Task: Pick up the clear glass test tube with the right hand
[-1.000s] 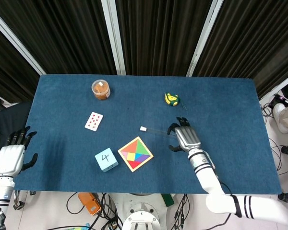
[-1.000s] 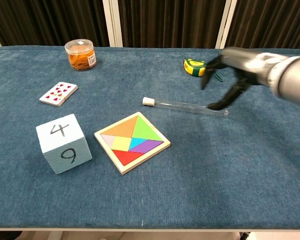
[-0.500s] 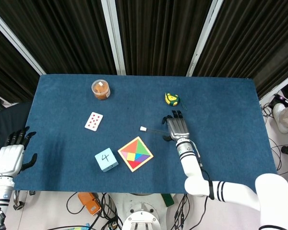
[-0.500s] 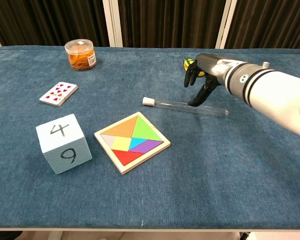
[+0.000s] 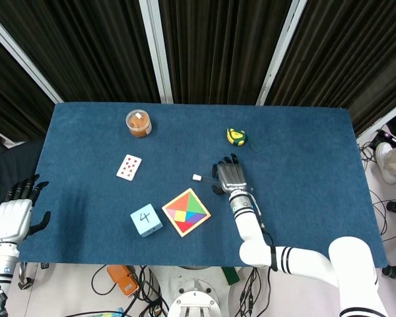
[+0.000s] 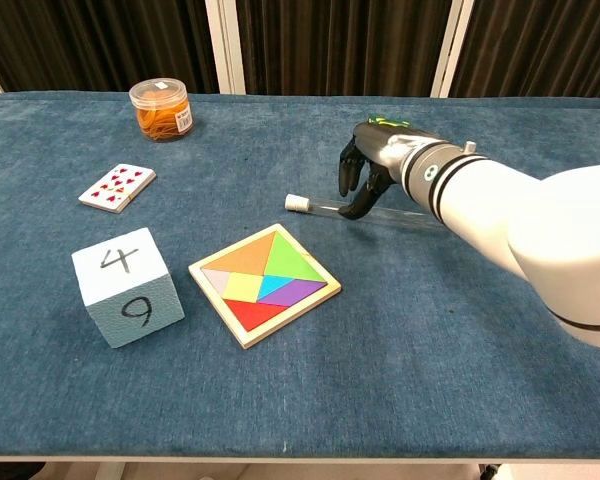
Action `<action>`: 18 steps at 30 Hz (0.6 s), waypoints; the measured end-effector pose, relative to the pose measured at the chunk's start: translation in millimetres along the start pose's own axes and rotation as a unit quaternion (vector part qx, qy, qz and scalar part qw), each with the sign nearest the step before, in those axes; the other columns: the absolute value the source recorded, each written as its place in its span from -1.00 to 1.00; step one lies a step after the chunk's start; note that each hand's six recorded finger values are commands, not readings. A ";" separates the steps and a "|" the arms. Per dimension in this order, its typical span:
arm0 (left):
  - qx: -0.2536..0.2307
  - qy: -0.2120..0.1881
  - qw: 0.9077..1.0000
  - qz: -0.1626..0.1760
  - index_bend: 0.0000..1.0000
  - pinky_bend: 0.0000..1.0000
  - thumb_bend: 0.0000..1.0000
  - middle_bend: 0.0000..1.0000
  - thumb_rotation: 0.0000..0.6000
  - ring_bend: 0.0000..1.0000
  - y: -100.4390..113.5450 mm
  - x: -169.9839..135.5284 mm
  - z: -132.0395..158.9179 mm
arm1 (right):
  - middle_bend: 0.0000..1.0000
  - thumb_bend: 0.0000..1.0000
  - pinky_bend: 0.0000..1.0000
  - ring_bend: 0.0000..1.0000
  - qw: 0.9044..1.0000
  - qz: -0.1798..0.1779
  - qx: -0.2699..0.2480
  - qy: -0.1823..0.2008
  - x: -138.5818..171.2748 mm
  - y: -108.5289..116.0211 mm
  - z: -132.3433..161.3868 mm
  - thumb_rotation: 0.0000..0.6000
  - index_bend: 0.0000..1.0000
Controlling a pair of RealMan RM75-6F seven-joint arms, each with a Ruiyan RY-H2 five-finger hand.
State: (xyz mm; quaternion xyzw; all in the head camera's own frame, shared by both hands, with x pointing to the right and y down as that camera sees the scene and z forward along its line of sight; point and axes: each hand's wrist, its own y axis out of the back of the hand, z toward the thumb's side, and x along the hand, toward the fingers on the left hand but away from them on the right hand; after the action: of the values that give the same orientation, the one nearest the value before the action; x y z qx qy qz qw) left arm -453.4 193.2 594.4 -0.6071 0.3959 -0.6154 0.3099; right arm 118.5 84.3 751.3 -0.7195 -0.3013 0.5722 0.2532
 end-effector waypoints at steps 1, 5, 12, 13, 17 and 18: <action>0.000 0.000 1.000 0.000 -0.72 -0.93 -0.25 -1.00 1.00 -1.00 0.1 -0.1 0.0 | -0.14 -0.14 -1.00 -0.58 1.000 0.001 0.003 -0.002 -0.3 -1.0 -0.7 1.00 0.13; 0.000 -0.001 1.000 0.000 -0.72 -0.93 -0.25 -1.00 1.00 -1.00 0.2 -0.5 0.1 | -0.14 -0.14 -1.00 -0.58 1.000 -0.002 0.015 -0.013 -2.7 -2.0 -5.5 1.00 0.13; 0.000 0.001 1.000 -0.001 -0.72 -0.93 -0.26 -1.00 1.00 -1.00 0.2 -0.5 -0.1 | -0.14 -0.14 -1.00 -0.58 1.000 0.004 0.018 -0.023 -9.4 -7.9 -5.4 1.00 0.13; 0.000 0.001 1.000 -0.001 -0.72 -0.93 -0.26 -1.00 1.00 -1.00 0.2 -0.5 -0.2 | -0.14 -0.14 -1.00 -0.57 1.000 0.006 0.018 -0.023 -10.6 -9.3 -4.3 1.00 0.14; -0.001 0.001 1.000 -0.001 -0.72 -0.93 -0.25 -1.00 1.00 -1.00 0.5 -0.6 -0.4 | -0.12 -0.13 -1.00 -0.54 1.000 0.012 0.018 -0.020 -13.5 -13.7 0.0 1.00 0.17; -0.001 0.001 1.000 -0.001 -0.72 -0.93 -0.25 -1.00 1.00 -1.00 0.4 -0.6 -0.4 | -0.11 -0.11 -1.00 -0.53 1.000 0.012 0.017 -0.019 -13.8 -14.2 0.8 1.00 0.19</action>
State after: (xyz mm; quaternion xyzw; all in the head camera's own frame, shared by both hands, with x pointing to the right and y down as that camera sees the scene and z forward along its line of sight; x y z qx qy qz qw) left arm -453.8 193.6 593.7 -0.6072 0.3964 -0.6156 0.3085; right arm 113.4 84.2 770.4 -0.7079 -0.2876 0.5938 0.2523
